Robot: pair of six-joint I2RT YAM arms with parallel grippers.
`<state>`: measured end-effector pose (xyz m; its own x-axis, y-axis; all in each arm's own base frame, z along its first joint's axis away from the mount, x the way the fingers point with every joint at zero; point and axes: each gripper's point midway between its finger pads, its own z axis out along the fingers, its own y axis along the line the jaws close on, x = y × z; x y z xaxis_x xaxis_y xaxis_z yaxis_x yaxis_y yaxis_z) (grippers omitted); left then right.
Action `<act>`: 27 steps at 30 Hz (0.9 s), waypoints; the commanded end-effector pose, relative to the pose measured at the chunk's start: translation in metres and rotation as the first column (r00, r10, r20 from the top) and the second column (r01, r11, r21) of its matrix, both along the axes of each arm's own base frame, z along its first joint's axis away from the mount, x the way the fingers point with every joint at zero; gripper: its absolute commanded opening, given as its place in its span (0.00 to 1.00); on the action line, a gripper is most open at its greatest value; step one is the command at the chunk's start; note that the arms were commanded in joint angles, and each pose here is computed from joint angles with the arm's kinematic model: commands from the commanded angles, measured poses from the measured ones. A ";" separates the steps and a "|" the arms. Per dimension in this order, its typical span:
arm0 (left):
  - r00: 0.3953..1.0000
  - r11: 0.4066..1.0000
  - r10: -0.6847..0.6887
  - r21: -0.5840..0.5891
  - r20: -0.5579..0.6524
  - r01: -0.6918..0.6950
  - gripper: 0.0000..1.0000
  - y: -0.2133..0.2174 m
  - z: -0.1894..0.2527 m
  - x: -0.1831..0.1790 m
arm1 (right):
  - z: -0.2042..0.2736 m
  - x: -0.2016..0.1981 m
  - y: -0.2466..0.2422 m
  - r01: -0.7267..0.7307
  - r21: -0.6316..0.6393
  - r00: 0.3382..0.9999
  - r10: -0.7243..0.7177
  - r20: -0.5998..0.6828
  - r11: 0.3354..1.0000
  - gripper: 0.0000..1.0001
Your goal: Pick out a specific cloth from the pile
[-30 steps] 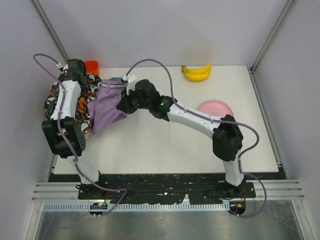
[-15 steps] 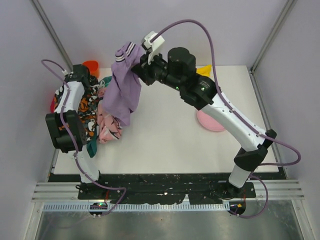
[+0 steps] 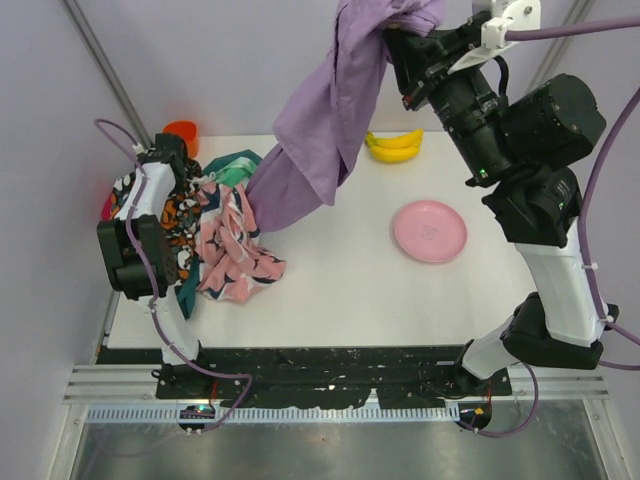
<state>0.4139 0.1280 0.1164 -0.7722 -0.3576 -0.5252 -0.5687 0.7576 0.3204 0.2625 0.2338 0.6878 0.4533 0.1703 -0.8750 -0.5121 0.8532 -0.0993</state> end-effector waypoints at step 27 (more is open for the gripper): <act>1.000 0.997 0.002 0.073 -0.006 -0.002 0.00 0.010 0.015 0.004 | 0.099 -0.123 -0.257 0.499 0.334 0.781 -0.582 0.227 0.799 0.05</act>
